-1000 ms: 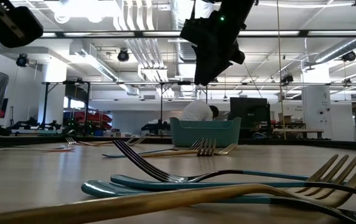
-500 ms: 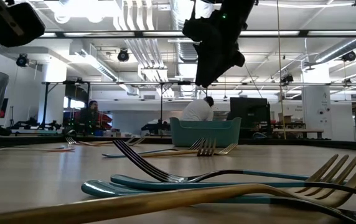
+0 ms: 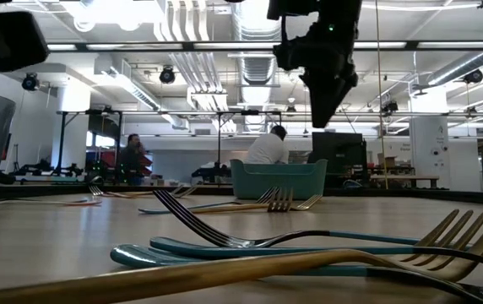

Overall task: Sort silverware by color (type)
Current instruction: Put the gold fork into the blue bin

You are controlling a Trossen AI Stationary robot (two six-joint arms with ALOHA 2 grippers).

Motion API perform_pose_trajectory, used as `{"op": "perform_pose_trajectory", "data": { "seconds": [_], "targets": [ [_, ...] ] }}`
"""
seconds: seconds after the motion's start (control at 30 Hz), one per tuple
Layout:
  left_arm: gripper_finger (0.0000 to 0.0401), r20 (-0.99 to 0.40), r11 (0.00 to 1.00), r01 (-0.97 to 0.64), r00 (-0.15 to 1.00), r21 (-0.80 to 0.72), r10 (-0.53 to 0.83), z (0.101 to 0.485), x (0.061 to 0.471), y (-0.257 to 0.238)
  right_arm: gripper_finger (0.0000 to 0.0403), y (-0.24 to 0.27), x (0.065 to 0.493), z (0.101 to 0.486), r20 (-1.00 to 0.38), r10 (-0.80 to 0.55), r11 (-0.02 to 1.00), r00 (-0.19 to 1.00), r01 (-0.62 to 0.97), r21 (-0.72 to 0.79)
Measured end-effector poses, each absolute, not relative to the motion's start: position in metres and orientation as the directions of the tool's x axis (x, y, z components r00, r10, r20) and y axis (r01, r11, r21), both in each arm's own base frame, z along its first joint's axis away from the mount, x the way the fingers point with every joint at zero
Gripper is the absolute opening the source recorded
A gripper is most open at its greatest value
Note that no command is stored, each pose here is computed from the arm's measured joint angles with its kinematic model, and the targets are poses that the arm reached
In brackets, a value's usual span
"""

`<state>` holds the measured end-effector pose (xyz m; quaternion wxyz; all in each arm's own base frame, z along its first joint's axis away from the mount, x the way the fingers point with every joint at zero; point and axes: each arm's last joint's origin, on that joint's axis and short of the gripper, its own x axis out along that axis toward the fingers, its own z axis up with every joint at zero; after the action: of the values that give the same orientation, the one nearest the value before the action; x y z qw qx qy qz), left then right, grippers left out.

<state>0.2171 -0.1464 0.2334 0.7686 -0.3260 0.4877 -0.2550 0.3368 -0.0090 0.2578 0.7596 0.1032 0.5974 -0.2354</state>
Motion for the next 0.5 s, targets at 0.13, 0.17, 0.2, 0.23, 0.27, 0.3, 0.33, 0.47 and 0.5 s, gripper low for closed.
{"op": "perform_pose_trajectory", "data": {
  "seconds": [0.13,0.17,0.2,0.23,0.27,0.3,0.33,0.47,0.5],
  "targets": [
    [0.0091,-0.557,0.669,0.135,0.450,-0.731,-0.698,0.251,0.232,-0.154,0.0128,-0.006,0.335,0.257,-0.978,-0.140,0.886,0.156,0.461,-0.053],
    [0.0091,-0.548,0.682,0.168,0.474,-0.712,-0.689,0.258,0.237,-0.156,0.0128,-0.004,0.335,0.257,-0.981,-0.108,0.891,0.163,0.454,-0.023],
    [0.0090,-0.537,0.695,0.207,0.498,-0.688,-0.681,0.265,0.241,-0.158,0.0128,-0.002,0.336,0.257,-0.982,-0.079,0.895,0.171,0.445,0.005],
    [0.0089,-0.527,0.711,0.247,0.524,-0.658,-0.669,0.272,0.246,-0.160,0.0128,0.001,0.337,0.257,-0.982,-0.060,0.901,0.180,0.433,0.024],
    [0.0088,-0.516,0.727,0.283,0.549,-0.625,-0.658,0.279,0.251,-0.163,0.0128,0.005,0.338,0.256,-0.981,-0.046,0.911,0.189,0.410,0.036],
    [0.0087,-0.508,0.749,0.313,0.579,-0.584,-0.638,0.287,0.256,-0.165,0.0128,0.009,0.340,0.256,-0.979,-0.039,0.926,0.198,0.375,0.039],
    [0.0086,-0.515,0.776,0.333,0.600,-0.535,-0.612,0.293,0.261,-0.167,0.0128,0.013,0.341,0.254,-0.978,-0.036,0.945,0.206,0.324,0.034],
    [0.0084,-0.626,0.854,0.345,0.580,-0.390,-0.520,0.299,0.277,-0.174,0.0128,0.027,0.355,0.248,-0.956,-0.027,0.996,0.291,0.089,-0.001],
    [0.0084,-0.642,0.859,0.354,0.571,-0.371,-0.512,0.300,0.281,-0.176,0.0128,0.030,0.360,0.246,-0.948,-0.023,0.999,0.319,0.039,-0.011]
  ]
}}
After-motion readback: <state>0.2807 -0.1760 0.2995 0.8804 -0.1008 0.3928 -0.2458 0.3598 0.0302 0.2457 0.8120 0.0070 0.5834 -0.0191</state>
